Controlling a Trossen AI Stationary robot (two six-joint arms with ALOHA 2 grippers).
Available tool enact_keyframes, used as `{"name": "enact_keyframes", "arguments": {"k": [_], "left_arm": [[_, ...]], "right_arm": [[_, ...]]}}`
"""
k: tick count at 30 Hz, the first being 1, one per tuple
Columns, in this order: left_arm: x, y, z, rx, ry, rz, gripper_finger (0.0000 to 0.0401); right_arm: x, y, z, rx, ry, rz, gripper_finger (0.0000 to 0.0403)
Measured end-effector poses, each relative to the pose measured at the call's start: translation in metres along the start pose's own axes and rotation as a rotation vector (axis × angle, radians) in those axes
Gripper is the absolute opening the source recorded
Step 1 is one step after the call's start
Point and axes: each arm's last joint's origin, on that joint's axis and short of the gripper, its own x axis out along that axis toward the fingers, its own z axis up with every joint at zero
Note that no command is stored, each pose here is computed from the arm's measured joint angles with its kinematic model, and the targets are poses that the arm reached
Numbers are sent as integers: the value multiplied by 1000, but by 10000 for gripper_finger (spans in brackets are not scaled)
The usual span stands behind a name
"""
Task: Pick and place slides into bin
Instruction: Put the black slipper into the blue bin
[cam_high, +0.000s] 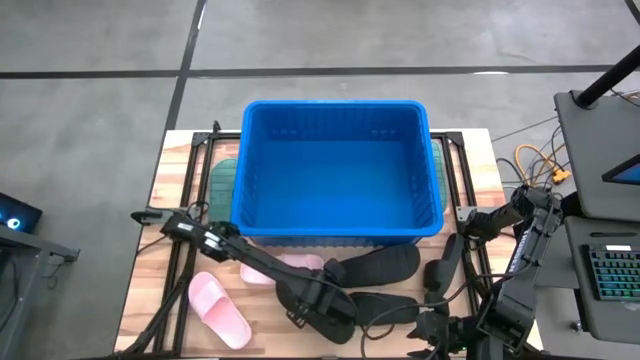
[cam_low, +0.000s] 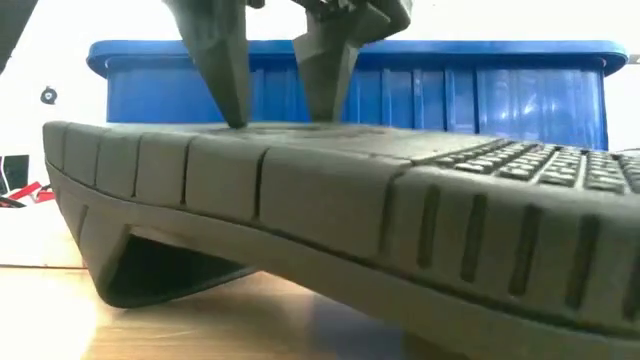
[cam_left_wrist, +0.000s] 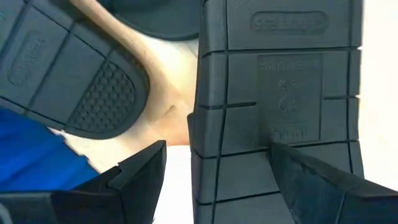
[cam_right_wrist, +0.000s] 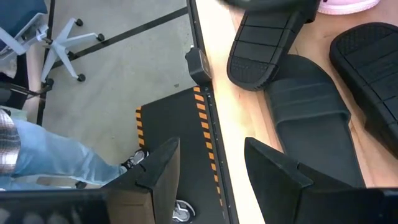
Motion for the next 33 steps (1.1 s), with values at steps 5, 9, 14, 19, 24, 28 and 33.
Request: {"name": "enact_keyframes", "arguments": {"k": [5,9,14,19,24,28,33], "left_arm": [[4,6,-1,-9,-4,-50,270],[9,10,-2,-25,-25,-110,270],[20,12,-2,-32,-36,-149,270],[34,11,-2,-34,-39,-204,270],[44,10,-2,-32,-35,-217,270],[58,9,-3,-34,-23,-199,270],[73,7,-4,-29,-6,-121,264]], "right_arm": [[0,0,0,-1,0,0,171],[0,0,0,-11,0,-1,171],[0,0,0,-19,0,-1,171],[0,0,0,-24,1,-3,171],[0,-1,0,-29,2,-5,171],[0,-1,0,-31,2,-10,171],[0,-1,0,-27,-10,-15,171]]}}
